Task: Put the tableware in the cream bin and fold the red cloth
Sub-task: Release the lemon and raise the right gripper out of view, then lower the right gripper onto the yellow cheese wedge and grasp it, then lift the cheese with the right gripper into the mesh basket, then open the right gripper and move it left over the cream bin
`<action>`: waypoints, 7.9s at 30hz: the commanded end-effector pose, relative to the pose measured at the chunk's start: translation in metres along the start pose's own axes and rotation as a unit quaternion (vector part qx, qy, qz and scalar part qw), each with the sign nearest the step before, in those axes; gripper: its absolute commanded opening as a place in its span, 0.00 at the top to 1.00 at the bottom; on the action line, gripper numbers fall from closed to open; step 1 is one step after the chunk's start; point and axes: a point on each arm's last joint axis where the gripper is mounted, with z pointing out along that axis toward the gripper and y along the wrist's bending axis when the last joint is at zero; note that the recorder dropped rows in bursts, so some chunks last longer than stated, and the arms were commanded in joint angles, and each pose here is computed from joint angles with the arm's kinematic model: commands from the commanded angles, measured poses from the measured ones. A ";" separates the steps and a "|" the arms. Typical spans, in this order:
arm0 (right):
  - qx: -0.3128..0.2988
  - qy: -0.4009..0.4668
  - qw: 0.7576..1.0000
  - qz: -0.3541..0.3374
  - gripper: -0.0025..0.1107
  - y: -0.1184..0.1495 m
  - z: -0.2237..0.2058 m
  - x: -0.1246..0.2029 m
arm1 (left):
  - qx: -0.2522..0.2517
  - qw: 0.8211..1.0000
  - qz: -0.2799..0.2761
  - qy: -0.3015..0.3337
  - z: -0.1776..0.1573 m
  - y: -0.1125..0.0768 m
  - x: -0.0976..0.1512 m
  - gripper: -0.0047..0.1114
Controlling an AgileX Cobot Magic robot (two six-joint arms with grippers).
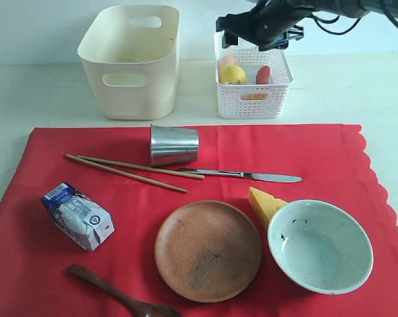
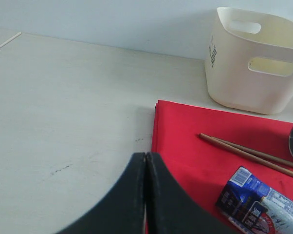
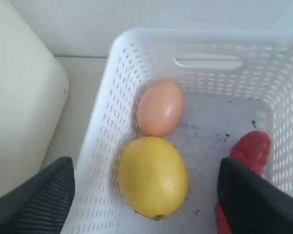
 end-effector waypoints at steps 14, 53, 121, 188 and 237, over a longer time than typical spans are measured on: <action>-0.012 0.106 0.994 -0.022 0.35 0.026 -0.127 -0.023 | 0.000 1.000 0.001 -0.005 0.000 0.000 0.000 0.96; -0.093 -0.009 0.989 -0.115 0.36 0.054 -0.322 0.007 | 0.000 1.000 0.001 -0.005 0.000 0.000 0.000 0.96; -0.003 0.409 0.879 -0.247 0.49 0.045 -0.080 0.199 | 0.000 1.000 0.001 -0.005 0.000 0.000 0.000 0.96; -0.005 0.026 0.983 -0.181 0.98 0.026 -0.082 -0.004 | 0.000 1.000 0.001 -0.005 0.000 0.000 0.000 0.96; -0.064 0.068 0.983 -0.157 0.31 0.040 -0.110 -0.026 | 0.000 1.000 0.001 -0.005 0.000 0.000 0.000 0.96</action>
